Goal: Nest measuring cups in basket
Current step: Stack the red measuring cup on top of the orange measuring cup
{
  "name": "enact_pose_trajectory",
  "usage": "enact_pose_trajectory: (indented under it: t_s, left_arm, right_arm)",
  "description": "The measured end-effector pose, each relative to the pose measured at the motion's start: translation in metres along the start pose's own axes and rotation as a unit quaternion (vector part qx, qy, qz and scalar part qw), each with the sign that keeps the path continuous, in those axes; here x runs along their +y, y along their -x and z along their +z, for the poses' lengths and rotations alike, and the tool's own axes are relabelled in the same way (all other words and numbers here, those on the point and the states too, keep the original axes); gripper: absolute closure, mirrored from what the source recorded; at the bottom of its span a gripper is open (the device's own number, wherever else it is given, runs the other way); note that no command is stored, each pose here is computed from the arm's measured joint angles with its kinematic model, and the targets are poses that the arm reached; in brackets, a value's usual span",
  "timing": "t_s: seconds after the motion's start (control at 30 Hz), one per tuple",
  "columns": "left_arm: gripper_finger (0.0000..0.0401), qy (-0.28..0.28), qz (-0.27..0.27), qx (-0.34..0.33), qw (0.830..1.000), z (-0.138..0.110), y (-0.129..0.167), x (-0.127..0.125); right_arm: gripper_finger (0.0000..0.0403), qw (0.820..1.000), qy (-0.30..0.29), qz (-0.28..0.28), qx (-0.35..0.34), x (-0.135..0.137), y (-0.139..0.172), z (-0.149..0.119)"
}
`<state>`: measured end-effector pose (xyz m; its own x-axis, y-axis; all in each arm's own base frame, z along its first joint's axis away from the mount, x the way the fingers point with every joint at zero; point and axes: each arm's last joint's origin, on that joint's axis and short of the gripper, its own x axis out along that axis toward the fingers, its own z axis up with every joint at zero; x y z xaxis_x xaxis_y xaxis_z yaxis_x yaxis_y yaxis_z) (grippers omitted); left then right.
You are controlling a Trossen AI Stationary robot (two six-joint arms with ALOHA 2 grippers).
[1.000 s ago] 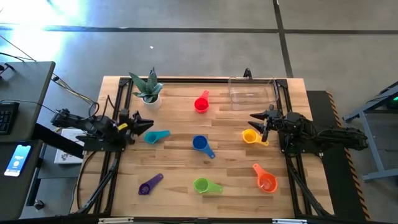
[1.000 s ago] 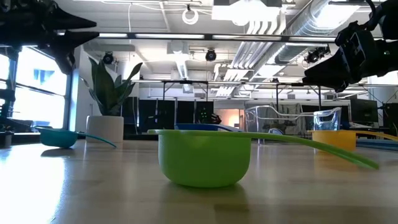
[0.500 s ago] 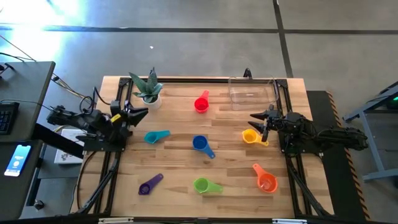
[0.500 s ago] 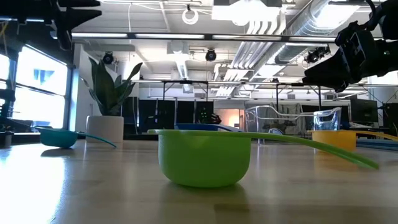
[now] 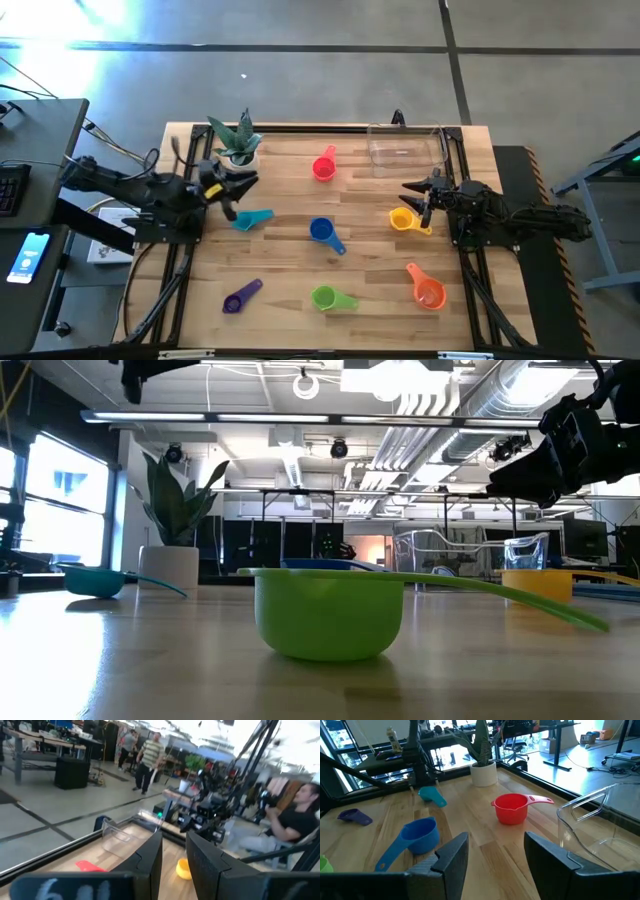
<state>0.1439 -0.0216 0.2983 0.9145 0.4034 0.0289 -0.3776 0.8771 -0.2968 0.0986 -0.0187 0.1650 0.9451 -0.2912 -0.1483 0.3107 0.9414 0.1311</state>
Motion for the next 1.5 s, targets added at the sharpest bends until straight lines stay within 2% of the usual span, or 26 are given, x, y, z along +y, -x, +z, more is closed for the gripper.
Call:
enact_pose_trajectory:
  t_s: [0.23,0.4,0.6,0.8,0.9,1.07,1.27,1.37,1.5]
  left_arm:
    - [0.0325,-0.025,0.007,0.036,0.999,0.005,-0.040,-0.016]
    - [0.0325,-0.039,-0.002,0.070,0.997,0.007,-0.074,-0.018]
    - [0.0325,-0.069,-0.024,0.123,0.990,0.001,-0.114,-0.009]
    - [0.0325,-0.113,-0.032,0.152,0.981,-0.002,-0.145,0.002]
    - [0.0325,-0.142,-0.046,0.174,0.973,-0.005,-0.156,0.009]
    - [0.0325,-0.202,-0.037,0.211,0.956,-0.011,-0.173,0.021]
    - [0.0325,-0.295,-0.041,0.240,0.924,-0.028,-0.188,0.033]
    - [0.0325,-0.303,-0.038,0.260,0.916,-0.039,-0.195,0.039]
    - [0.0325,-0.289,-0.028,0.284,0.914,-0.055,-0.203,0.046]
  right_arm:
    - [0.0219,1.000,0.000,0.000,0.000,0.000,0.000,0.000]
    - [0.0219,1.000,-0.003,0.000,-0.001,0.000,0.000,0.000]
    - [0.0219,0.996,-0.091,0.001,-0.005,0.000,0.000,0.001]
    - [0.0219,0.981,-0.193,0.003,-0.008,0.000,0.000,0.002]
    - [0.0219,0.976,-0.216,-0.001,-0.010,0.000,0.000,0.002]
    - [0.0219,0.968,-0.251,-0.005,-0.017,0.000,0.000,0.003]
    - [0.0219,0.964,-0.264,0.001,-0.029,0.000,0.000,0.005]
    - [0.0219,0.964,-0.265,0.001,-0.034,0.000,0.000,0.006]
    - [0.0219,0.964,-0.265,0.001,-0.033,0.000,0.000,0.006]
